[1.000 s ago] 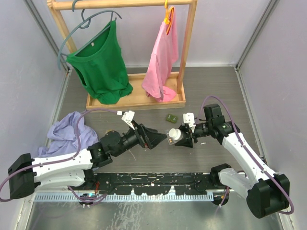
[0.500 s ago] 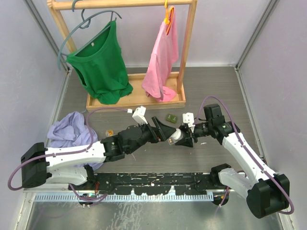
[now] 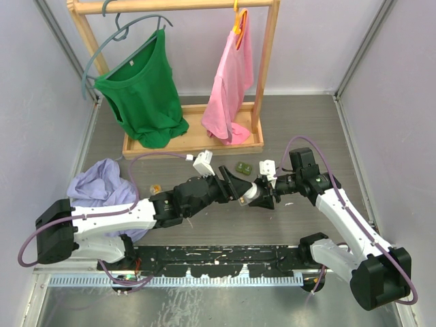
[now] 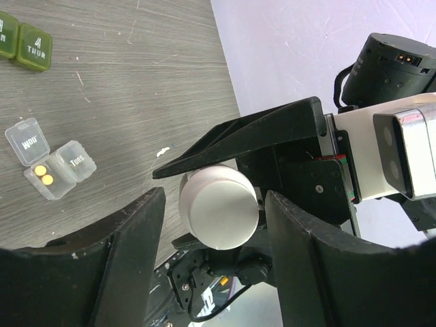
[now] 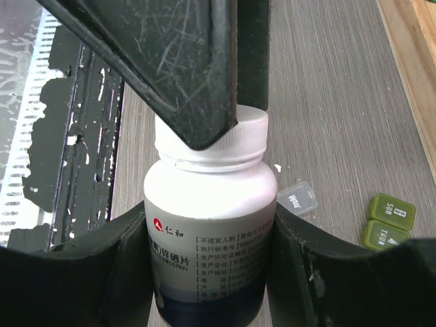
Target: Sort the pills into containers
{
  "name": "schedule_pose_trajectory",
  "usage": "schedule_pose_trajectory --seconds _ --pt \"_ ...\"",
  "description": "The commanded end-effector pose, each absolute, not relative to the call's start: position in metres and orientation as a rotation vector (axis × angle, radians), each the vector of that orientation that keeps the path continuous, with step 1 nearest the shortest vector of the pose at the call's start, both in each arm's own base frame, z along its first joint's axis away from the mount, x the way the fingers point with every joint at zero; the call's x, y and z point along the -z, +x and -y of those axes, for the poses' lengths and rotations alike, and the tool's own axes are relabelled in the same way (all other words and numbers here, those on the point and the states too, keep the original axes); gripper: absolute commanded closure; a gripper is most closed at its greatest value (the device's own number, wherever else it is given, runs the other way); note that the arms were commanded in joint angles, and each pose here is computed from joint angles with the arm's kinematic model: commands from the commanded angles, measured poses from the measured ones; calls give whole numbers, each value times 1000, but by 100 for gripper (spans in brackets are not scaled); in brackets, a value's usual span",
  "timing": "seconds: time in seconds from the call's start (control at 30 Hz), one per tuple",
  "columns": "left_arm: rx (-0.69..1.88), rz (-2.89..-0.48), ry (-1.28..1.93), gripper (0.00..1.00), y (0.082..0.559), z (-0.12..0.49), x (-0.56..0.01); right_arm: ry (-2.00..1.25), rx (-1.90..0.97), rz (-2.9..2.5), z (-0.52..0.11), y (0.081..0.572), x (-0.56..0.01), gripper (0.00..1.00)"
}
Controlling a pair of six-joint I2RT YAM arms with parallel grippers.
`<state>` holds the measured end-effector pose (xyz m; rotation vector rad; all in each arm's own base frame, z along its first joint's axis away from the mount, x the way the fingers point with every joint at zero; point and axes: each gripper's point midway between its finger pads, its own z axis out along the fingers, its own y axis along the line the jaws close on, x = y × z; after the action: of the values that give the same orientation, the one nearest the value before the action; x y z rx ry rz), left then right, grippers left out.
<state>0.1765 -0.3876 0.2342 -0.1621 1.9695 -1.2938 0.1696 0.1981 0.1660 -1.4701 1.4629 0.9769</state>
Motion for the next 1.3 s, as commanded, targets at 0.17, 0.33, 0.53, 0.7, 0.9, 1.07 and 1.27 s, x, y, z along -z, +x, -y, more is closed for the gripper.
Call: schedule_pose_trajectory --seconds 0.17,0.33,0.53,0.7,0.9,1.07,1.27 --pt "1357 -1927 -149 45 174 397 -257 -1472 -933 -1389 -202 177 -185 84" --pt "1351 -1932 -126 53 173 397 -255 -1468 -940 -1390 -202 177 -186 84" --pt "1377 -1902 -66 64 168 399 -251 -1453 -995 -1386 -206 173 -187 84" --pt "1424 -1830 182 72 156 410 -243 -1443 -1040 -1380 -208 170 -189 84" --pt "1545 -1558 588 82 136 404 -242 -1436 -1099 -1365 -211 164 -191 84" --pt "1528 -1469 855 79 123 403 -227 -1437 -1108 -1365 -212 163 -190 85" --pt "1371 -1505 767 66 148 394 -223 -1438 -1101 -1370 -212 164 -189 85"
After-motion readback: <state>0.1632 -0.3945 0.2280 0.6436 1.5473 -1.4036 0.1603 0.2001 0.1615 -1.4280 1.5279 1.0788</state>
